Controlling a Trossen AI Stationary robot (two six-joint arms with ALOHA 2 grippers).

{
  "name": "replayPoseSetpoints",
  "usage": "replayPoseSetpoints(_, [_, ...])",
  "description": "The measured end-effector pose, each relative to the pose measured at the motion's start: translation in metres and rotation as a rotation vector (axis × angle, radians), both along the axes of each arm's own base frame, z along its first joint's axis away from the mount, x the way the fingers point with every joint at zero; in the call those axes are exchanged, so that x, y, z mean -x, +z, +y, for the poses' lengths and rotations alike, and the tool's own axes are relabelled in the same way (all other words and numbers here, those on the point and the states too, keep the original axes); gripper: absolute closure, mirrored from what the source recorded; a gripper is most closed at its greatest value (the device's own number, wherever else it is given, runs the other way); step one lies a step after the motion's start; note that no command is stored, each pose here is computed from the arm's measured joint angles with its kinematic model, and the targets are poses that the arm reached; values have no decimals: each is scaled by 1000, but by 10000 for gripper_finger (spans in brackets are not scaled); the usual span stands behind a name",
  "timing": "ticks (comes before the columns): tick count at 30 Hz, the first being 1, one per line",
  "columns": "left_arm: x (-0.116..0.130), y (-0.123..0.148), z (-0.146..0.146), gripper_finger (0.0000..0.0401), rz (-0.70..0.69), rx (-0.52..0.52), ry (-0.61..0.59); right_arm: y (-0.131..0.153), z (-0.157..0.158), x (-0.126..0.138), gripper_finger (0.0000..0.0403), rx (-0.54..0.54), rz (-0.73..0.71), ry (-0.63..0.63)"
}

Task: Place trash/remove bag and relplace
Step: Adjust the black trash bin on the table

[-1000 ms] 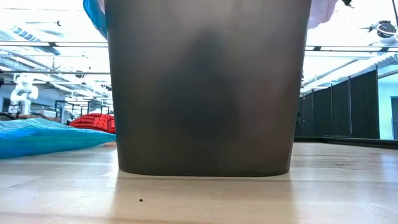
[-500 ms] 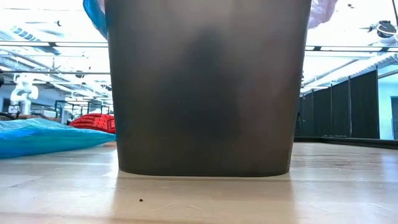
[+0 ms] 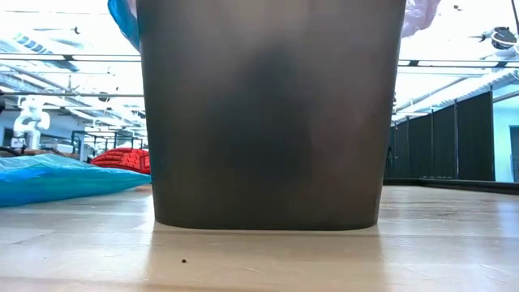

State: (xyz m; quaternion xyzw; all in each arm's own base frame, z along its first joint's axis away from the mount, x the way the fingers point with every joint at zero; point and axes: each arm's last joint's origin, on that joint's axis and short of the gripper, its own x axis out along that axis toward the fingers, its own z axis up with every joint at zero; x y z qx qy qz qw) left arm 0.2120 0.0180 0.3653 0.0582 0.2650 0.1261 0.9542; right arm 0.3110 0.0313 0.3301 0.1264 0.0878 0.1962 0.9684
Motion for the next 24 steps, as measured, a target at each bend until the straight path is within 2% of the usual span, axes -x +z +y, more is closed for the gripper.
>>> replayPoseSetpoints(3, [4,-8,-13,401,88,66,-57,14,1,1,214,26,61,5])
replayPoseSetpoints(5, [7,-12,-23,401,133,101,-83,25,2,4,226,96,94,1])
replayPoseSetpoints(7, [8,-16,-34,401,150,132,-113,35,5,7,256,179,135,-23])
replayPoseSetpoints(10, [8,-30,-49,401,191,198,-164,48,8,14,320,284,199,-68])
replayPoseSetpoints(12, [7,-45,-57,401,228,247,-161,55,9,19,370,328,240,-98])
replayPoseSetpoints(14, [4,-65,-61,401,266,281,-141,61,8,23,393,360,272,-130])
replayPoseSetpoints(17, [-11,-87,-68,401,196,294,-167,63,7,27,390,377,327,-156])
replayPoseSetpoints(20, [-30,-94,-74,401,80,282,-263,60,6,29,398,384,368,-161])
replayPoseSetpoints(24, [-57,-104,-73,401,-5,226,-305,60,4,31,401,377,383,-170])
